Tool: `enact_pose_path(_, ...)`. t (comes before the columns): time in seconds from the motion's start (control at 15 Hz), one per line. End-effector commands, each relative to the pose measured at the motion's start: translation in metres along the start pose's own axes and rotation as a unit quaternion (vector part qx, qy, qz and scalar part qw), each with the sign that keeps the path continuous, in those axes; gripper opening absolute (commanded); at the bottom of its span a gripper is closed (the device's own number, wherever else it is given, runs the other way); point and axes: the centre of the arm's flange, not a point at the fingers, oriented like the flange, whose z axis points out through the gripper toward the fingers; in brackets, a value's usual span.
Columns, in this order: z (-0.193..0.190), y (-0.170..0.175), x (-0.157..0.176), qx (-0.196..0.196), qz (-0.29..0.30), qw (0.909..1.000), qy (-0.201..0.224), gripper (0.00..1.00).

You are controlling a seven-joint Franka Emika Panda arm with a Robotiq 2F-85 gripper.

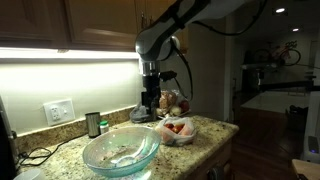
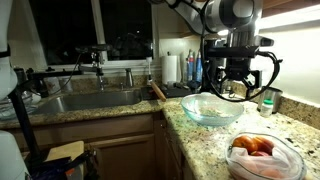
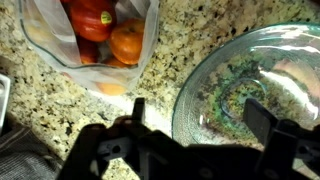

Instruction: Get an apple from the white carrier bag and place it in the glass bowl

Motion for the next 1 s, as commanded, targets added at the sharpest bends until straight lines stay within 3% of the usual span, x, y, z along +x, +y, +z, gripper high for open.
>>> enact_pose_path(0.0, 0.003, -0.003, -0.025, -0.028, 0.038, 0.9988, -0.012, 1.0)
enact_pose_path(0.6, 0.023, 0.011, -0.041, -0.058, 0.124, 0.9895, -0.044, 1.0)
enact_pose_path(0.93, 0.034, 0.011, -0.052, -0.074, 0.18, 0.9794, -0.055, 1.0)
